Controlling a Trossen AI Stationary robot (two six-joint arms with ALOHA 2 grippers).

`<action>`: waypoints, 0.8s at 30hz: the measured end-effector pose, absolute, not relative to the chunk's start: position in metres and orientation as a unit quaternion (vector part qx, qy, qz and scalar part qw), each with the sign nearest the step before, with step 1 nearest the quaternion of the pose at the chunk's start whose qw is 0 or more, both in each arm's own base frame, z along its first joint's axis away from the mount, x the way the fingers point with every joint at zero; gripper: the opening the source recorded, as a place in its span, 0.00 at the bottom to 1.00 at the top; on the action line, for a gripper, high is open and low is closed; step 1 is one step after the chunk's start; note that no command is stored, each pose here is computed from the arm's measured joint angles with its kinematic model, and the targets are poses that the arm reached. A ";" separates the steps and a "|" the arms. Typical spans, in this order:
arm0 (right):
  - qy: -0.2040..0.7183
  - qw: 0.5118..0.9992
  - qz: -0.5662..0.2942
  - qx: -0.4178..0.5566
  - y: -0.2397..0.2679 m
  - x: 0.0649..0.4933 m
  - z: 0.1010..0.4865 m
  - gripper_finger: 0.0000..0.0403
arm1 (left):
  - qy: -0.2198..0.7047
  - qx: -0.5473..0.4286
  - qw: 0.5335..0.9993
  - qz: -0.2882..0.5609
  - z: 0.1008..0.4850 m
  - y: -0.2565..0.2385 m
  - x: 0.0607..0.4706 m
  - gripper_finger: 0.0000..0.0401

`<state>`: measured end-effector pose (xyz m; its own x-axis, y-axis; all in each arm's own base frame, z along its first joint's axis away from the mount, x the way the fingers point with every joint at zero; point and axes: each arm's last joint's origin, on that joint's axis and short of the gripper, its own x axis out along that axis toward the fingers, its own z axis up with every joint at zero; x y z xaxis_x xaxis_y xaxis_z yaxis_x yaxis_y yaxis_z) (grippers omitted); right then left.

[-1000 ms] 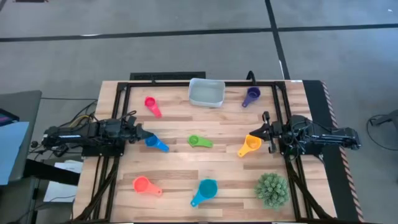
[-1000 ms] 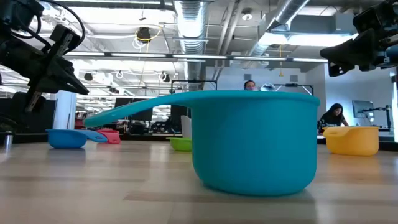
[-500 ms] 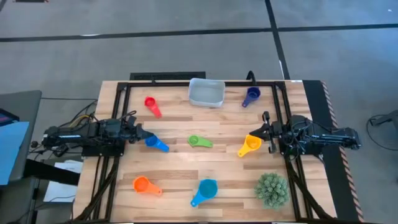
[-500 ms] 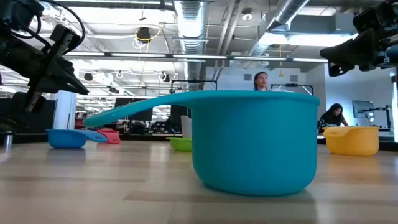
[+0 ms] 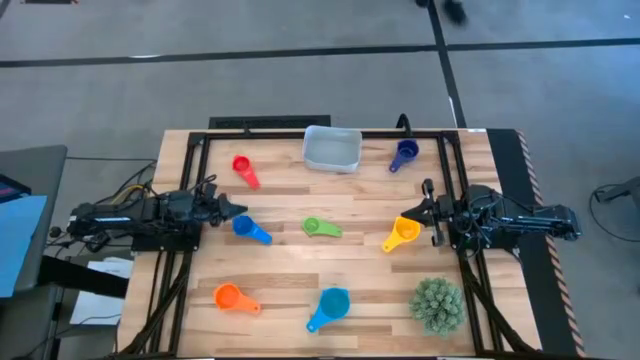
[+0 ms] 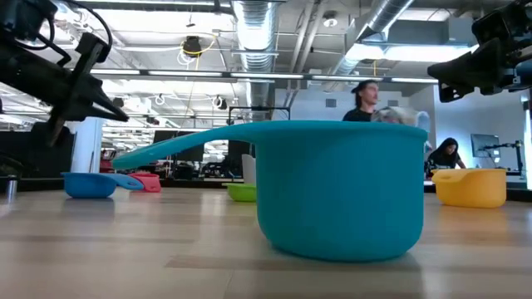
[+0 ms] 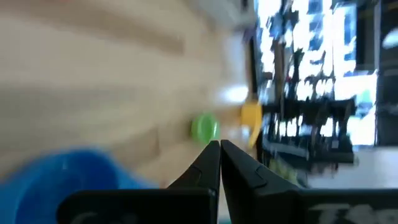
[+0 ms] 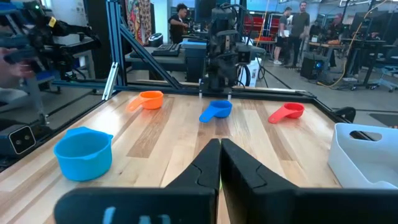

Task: Nest measuring cups in basket
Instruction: Stack the yellow measuring cup on top of the light blue measuring cup

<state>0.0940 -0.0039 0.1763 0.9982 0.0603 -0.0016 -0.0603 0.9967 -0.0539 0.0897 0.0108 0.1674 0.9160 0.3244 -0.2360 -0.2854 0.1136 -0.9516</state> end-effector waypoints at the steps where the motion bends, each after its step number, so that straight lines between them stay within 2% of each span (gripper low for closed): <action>1: 0.000 0.999 0.022 -0.033 -0.004 0.094 0.176 0.09 | -0.027 -0.629 0.747 0.212 0.168 0.012 0.090 0.00; 4: -0.005 0.999 0.006 -0.032 -0.005 0.094 0.177 0.09 | -0.054 -0.617 0.745 0.248 0.168 0.014 0.088 0.00; 6: -0.025 1.000 0.007 0.006 -0.005 0.094 0.181 0.09 | -0.073 -0.602 0.743 0.282 0.167 0.016 0.087 0.00; 11: -0.097 0.984 0.024 0.146 -0.005 0.092 0.196 0.09 | -0.099 -0.479 0.791 0.369 0.168 0.021 0.083 0.00; 13: -0.126 0.978 0.023 0.166 -0.005 0.091 0.201 0.09 | -0.099 -0.443 0.803 0.386 0.169 0.022 0.082 0.00; 16: -0.158 0.964 -0.032 0.211 -0.010 0.090 0.205 0.09 | -0.102 -0.402 0.813 0.408 0.171 0.023 0.082 0.00; 19: -0.139 0.949 -0.084 0.270 -0.013 0.092 0.198 0.09 | -0.119 -0.404 0.806 0.416 0.173 0.024 0.081 0.00; 24: -0.054 0.928 -0.115 0.349 -0.015 0.099 0.180 0.09 | -0.115 -0.411 0.808 0.405 0.173 0.023 0.082 0.00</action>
